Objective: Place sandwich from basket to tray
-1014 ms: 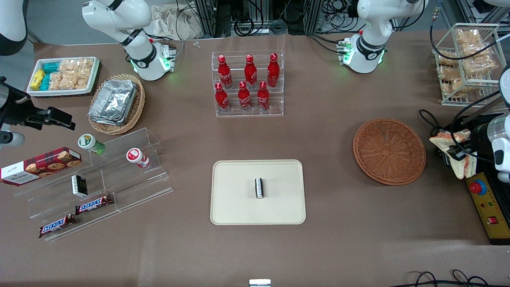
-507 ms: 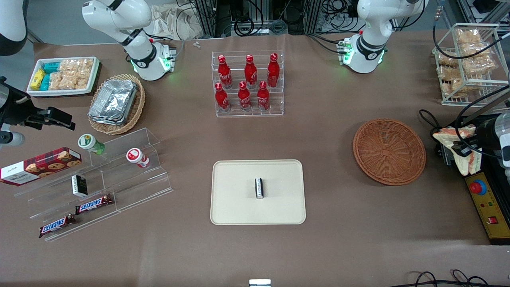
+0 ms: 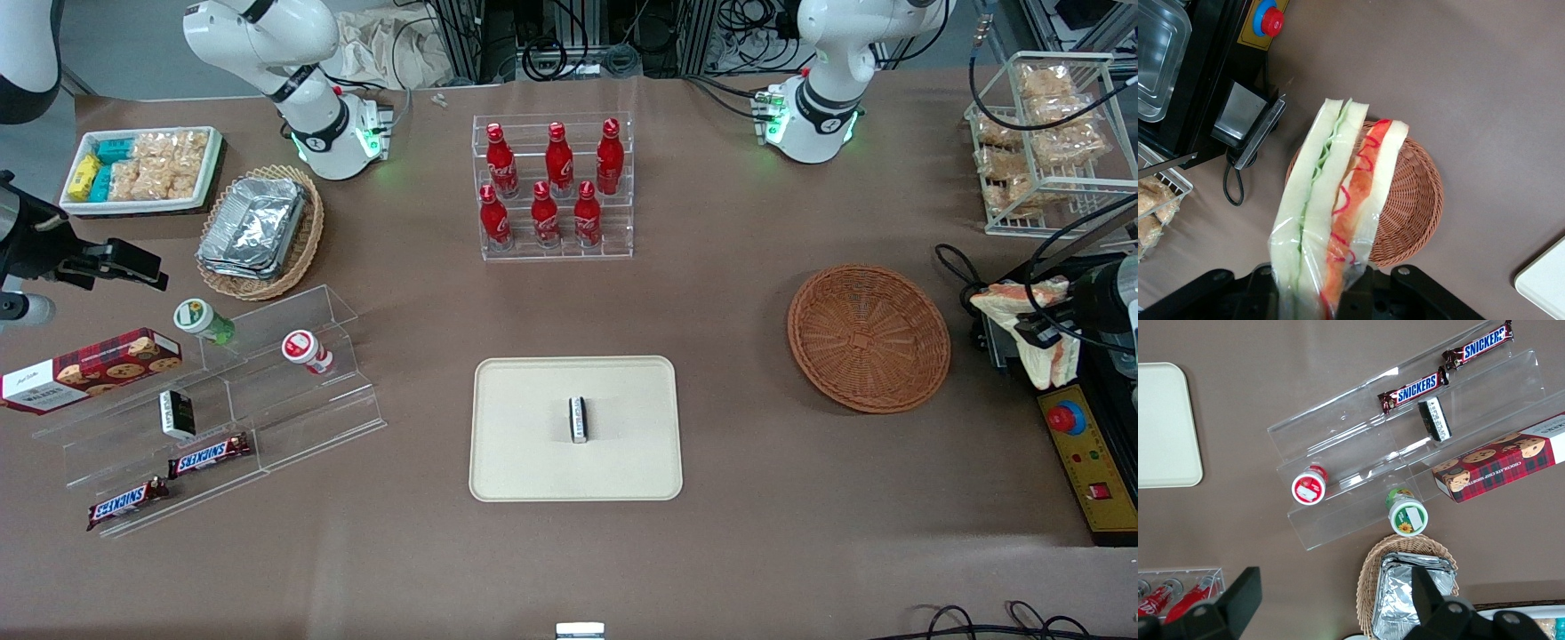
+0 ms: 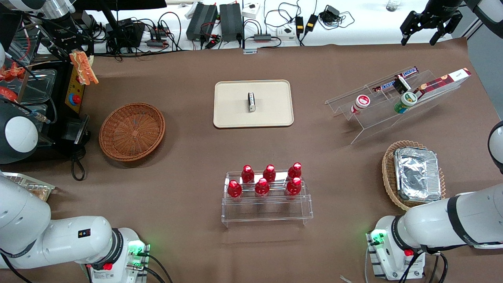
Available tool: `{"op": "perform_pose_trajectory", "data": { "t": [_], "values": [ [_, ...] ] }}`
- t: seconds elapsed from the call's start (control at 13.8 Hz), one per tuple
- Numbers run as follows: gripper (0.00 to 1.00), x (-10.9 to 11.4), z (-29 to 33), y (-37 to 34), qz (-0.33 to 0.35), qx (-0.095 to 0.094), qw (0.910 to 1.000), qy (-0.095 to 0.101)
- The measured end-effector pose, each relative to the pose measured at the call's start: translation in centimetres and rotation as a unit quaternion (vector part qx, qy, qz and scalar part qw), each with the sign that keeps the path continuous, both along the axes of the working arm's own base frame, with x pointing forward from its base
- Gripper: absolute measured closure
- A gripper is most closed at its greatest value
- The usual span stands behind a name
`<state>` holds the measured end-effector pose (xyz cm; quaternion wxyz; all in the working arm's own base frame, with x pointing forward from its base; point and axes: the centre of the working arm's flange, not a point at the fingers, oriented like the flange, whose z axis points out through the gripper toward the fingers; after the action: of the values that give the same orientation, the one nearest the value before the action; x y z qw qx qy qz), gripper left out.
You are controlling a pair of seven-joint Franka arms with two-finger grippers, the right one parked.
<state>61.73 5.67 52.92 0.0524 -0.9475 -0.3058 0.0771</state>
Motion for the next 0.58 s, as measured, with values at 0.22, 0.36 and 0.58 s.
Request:
{"op": "perform_pose_trajectory", "data": {
  "t": [0.22,0.36,0.58],
  "values": [
    [0.79,0.0,0.0,0.01,0.0,0.0,1.0,0.0],
    [0.79,-0.01,0.0,0.03,-0.001,0.0,1.0,0.0],
    [0.79,-0.03,-0.01,0.14,-0.002,-0.001,1.0,0.001]
  ]
}}
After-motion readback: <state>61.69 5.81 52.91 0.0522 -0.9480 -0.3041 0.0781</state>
